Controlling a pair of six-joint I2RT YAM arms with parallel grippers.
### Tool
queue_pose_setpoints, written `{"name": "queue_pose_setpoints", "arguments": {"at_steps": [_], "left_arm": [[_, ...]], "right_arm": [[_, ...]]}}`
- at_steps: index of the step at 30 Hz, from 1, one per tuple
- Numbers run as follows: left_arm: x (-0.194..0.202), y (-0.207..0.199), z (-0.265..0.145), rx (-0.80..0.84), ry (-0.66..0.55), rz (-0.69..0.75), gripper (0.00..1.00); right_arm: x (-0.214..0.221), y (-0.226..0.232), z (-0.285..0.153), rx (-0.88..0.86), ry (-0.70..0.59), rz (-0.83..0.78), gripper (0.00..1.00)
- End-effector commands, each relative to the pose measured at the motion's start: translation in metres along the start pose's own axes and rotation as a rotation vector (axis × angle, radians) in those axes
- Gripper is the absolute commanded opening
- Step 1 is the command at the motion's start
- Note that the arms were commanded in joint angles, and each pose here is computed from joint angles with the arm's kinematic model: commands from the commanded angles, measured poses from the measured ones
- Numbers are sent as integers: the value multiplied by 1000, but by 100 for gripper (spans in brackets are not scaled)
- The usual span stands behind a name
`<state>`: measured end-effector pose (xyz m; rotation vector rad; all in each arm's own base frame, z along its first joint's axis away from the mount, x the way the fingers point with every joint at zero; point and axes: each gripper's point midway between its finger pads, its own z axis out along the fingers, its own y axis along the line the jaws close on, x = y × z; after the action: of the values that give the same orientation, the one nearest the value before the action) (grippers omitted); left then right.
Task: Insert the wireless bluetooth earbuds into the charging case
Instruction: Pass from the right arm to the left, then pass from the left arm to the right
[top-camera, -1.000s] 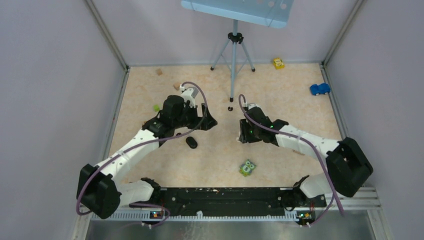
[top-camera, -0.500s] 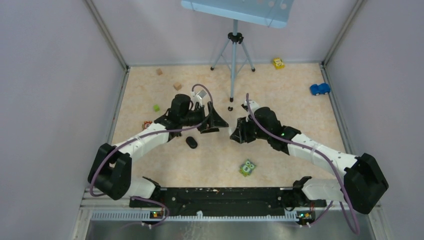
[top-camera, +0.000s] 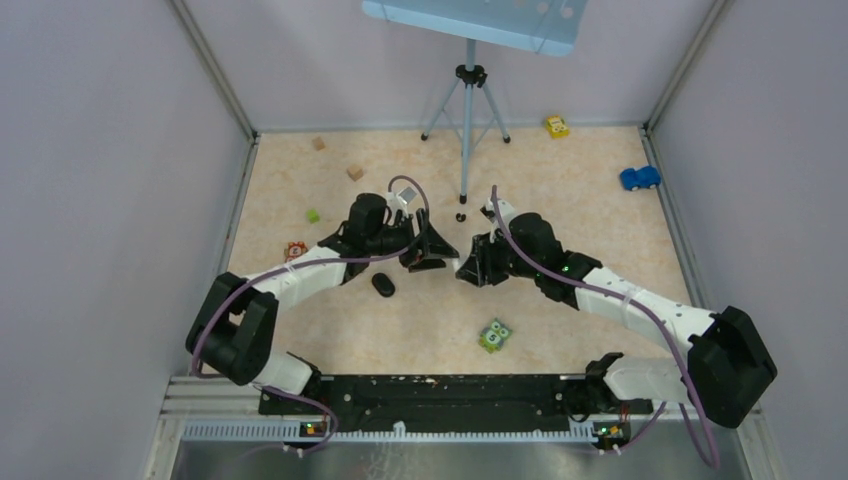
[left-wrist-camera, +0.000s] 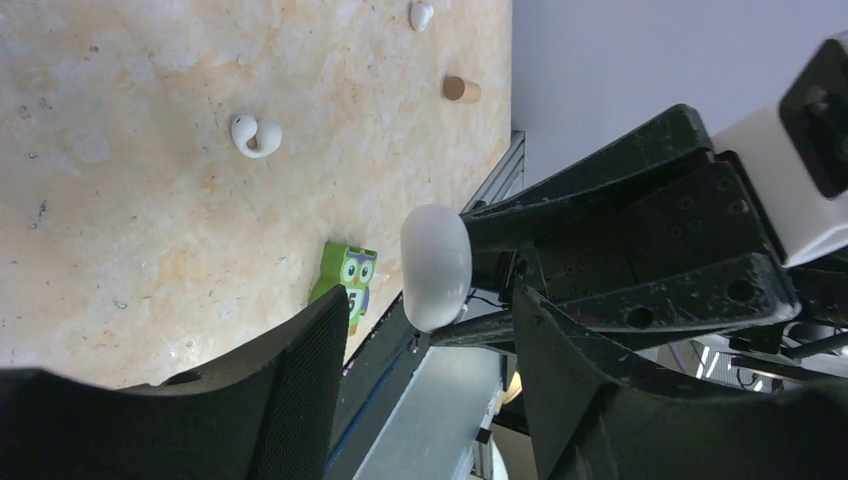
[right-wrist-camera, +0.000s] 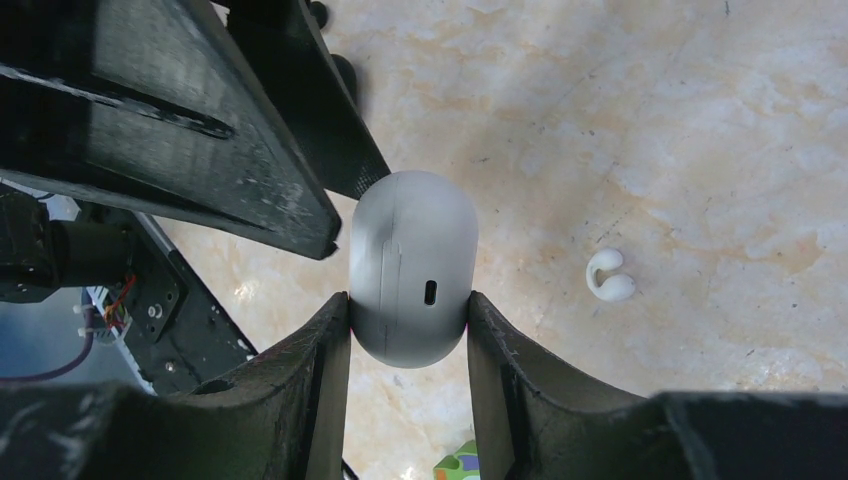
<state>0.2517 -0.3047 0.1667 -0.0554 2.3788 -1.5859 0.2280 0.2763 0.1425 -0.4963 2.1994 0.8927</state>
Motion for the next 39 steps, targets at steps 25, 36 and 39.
{"name": "queue_pose_setpoints", "arguments": {"at_steps": [25, 36, 39], "left_arm": [[5, -11, 16, 54, 44, 9, 17], [-17, 4, 2, -148, -76, -36, 0], [-20, 5, -2, -204, -81, -49, 0]], "right_arm": [[-17, 14, 3, -51, -48, -46, 45], [-37, 13, -12, 90, -139, -144, 56], [-36, 21, -13, 172, -165, -255, 56]]}}
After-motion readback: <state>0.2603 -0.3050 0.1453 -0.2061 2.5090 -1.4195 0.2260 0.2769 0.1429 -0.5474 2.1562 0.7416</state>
